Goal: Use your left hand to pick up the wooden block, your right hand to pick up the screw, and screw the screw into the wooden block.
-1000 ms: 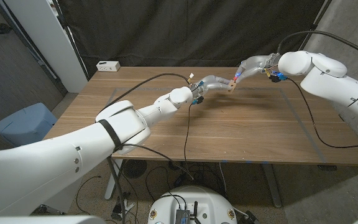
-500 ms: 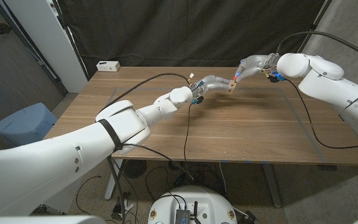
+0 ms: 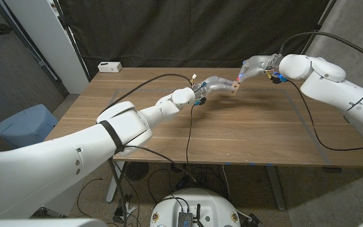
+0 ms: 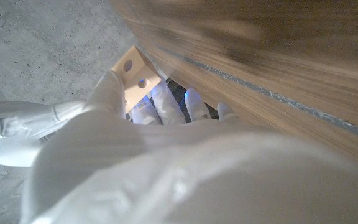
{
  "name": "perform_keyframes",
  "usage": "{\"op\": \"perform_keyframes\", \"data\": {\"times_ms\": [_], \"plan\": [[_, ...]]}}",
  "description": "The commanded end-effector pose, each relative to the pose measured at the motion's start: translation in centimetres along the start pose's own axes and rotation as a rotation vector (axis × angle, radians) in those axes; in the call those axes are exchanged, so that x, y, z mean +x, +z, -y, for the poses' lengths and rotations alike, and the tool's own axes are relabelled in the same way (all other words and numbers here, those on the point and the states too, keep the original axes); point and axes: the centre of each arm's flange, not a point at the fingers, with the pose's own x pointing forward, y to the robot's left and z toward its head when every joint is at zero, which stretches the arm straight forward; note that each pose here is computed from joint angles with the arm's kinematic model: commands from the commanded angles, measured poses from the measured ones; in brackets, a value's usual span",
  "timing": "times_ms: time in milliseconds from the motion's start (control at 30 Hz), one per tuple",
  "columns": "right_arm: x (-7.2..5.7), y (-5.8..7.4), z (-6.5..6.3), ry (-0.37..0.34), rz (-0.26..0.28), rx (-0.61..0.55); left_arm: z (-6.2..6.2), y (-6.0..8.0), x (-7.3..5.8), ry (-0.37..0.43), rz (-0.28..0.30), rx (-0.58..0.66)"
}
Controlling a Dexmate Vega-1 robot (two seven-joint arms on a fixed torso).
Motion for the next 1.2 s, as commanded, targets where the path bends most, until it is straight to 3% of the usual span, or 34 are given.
{"op": "perform_keyframes", "data": {"times_ms": [33, 933, 1200], "plan": [[-0.16, 0.33, -0.42, -0.009, -0.006, 0.001, 0.21, -0.18, -0.39, -0.006, 0.017, 0.004], [-0.74, 0.7, -1.02, -0.02, -0.04, -0.035, 0.83, -0.04, -1.0, -0.017, 0.067, 0.007], [-0.87, 0.87, -0.98, -0.054, -0.052, -0.06, 0.86, 0.07, -0.9, -0.018, 0.067, 0.009]]}}
